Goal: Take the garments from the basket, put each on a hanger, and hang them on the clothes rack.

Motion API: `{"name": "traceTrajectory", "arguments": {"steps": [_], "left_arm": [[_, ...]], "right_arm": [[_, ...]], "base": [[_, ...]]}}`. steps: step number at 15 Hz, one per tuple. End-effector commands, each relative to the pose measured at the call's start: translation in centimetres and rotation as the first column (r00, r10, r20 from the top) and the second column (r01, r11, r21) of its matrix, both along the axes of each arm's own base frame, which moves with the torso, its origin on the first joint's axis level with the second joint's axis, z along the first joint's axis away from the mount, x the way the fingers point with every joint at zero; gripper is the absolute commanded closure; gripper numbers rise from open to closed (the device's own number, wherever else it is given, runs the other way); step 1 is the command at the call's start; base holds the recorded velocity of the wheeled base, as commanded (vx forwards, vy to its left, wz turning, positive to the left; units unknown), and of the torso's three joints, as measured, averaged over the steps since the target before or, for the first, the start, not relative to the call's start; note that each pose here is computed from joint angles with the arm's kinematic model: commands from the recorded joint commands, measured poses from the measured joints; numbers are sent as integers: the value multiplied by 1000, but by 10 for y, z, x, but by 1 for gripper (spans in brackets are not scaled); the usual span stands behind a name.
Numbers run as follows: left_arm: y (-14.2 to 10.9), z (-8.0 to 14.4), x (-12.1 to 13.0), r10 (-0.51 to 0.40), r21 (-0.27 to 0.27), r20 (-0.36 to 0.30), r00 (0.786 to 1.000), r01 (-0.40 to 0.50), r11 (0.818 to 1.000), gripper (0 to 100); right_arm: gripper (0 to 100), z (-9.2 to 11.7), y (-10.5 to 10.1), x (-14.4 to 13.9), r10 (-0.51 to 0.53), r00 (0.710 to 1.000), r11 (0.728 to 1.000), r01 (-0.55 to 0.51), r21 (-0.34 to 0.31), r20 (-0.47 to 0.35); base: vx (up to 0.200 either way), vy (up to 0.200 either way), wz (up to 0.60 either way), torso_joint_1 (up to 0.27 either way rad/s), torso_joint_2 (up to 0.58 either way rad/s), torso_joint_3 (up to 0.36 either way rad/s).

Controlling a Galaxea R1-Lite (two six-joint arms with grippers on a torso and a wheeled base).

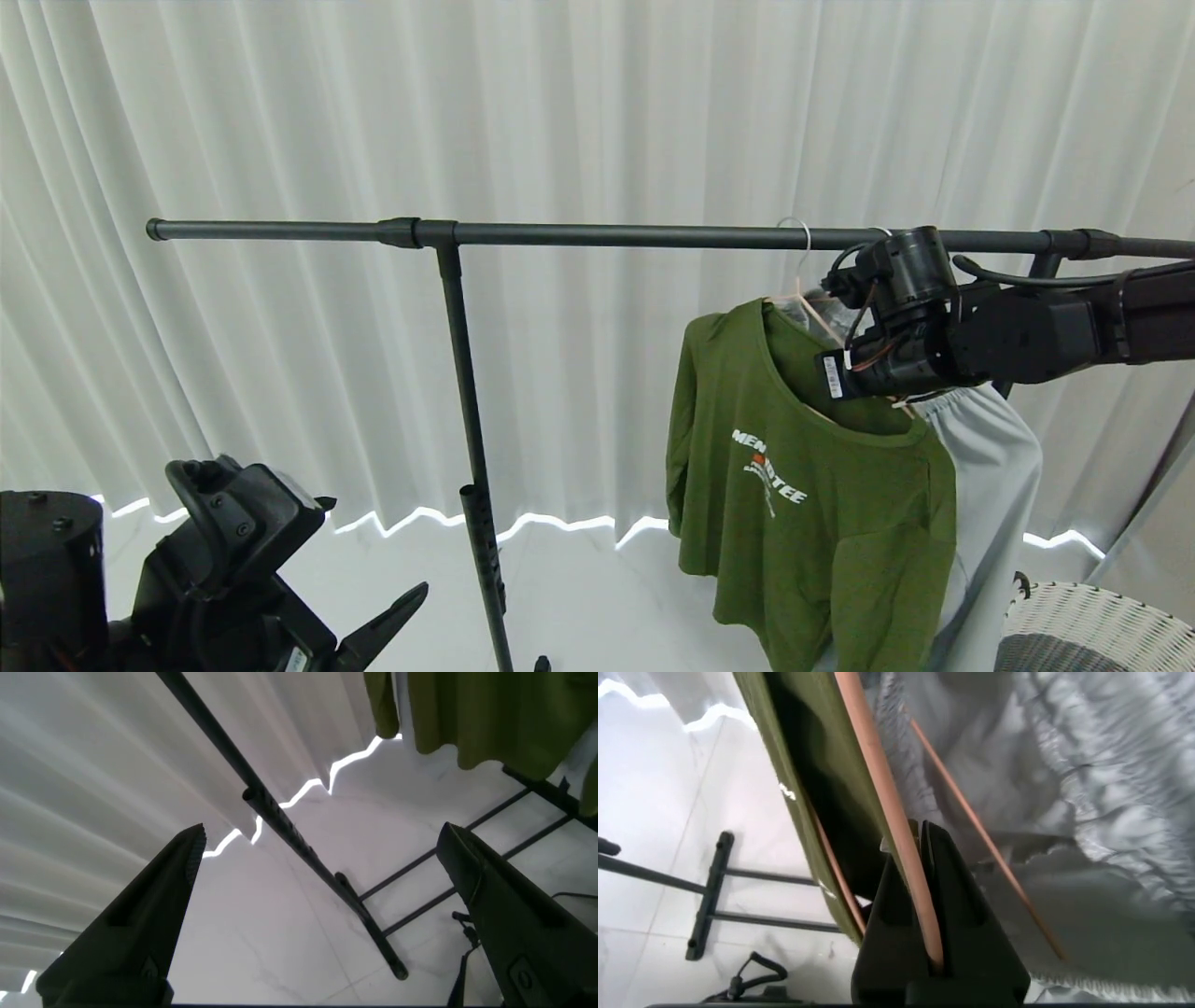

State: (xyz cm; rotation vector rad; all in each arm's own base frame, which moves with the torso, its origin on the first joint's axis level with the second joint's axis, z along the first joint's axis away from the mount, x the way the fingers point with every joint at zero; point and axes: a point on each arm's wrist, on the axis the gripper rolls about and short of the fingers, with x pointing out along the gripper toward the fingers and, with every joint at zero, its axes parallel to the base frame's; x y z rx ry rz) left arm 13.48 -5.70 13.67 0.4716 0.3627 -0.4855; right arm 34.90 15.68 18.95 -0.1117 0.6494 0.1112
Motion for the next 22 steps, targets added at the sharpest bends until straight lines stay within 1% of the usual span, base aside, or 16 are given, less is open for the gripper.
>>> {"name": "traceTrajectory", "arguments": {"steps": [1, 2, 3, 6, 8, 10, 13, 14, 15, 16, 17, 18, 19, 21, 22], "left_arm": [[0, 0, 0, 0, 0, 0, 1000, 0, 1000, 0], [0, 0, 0, 0, 0, 0, 1000, 0, 1000, 0], [0, 0, 0, 0, 0, 0, 1000, 0, 1000, 0], [0, 0, 1, 4, 0, 0, 1000, -4, 1000, 0], [1, 0, 1, 9, -1, -2, 1000, -9, 1000, 0], [2, -1, 1, 19, -4, -9, 1000, -19, 1000, 0], [6, -2, 2, 49, -1, -9, 999, -49, 999, 0], [9, -2, 4, 73, 5, -8, 997, -73, 997, 0], [13, -2, 5, 110, 12, -7, 994, -110, 994, 0], [15, -3, 5, 126, 16, -10, 992, -126, 992, 0], [20, -5, 4, 162, 16, -15, 987, -162, 987, 0], [25, -6, 2, 192, 16, -13, 981, -192, 981, 0], [29, -6, -1, 223, 18, -7, 975, -223, 975, 0], [38, -7, -6, 292, 19, 8, 956, -292, 956, 0], [40, -7, -7, 304, 17, 12, 953, -304, 952, 0]], "right_arm": [[100, 1, 2, -1, 5, 1000, 1000, -5, 0, 0], [100, 2, 2, -2, 5, 1000, 1000, -5, 1, 5], [0, 7, 4, -6, 14, 1000, 1000, -15, 9, 15], [0, 24, 6, -18, 26, 998, 999, -29, 37, 59], [0, 48, 1, -36, 24, 994, 996, -33, 80, 111], [0, 64, -9, -59, 17, 990, 993, -34, 115, 143], [0, 80, -29, -96, 6, 983, 989, -33, 141, 183], [0, 80, -37, -110, 4, 982, 990, -31, 138, 188], [0, 84, -47, -127, 3, 977, 989, -36, 147, 215], [0, 85, -52, -136, -1, 973, 987, -36, 154, 233], [0, 87, -65, -152, -15, 961, 985, -33, 168, 277], [0, 86, -76, -164, -29, 954, 986, -22, 164, 299], [0, 82, -86, -173, -42, 951, 990, -2, 143, 307], [0, 70, -106, -190, -67, 950, 996, 45, 77, 306], [0, 67, -110, -194, -71, 950, 996, 54, 65, 304]], "base": [[0, 0, 0, 0, 0, 0], [0, 0, 0, 0, 0, 0], [0, 0, 0, 0, 0, 0], [0, 0, 0, 0, 0, 0], [0, 0, 0, 0, 0, 0], [0, 0, 0, 0, 0, 0], [0, 0, 0, 0, 0, 0], [0, 0, 0, 0, 0, 0], [0, 0, 0, 0, 0, 0], [0, 0, 0, 0, 0, 0], [0, 0, 0, 0, 0, 0], [0, 0, 0, 0, 0, 0], [0, 0, 0, 0, 0, 0], [-200, 0, 0, 7, 2, 5], [-200, 0, 0, 17, 2, 2]]}}
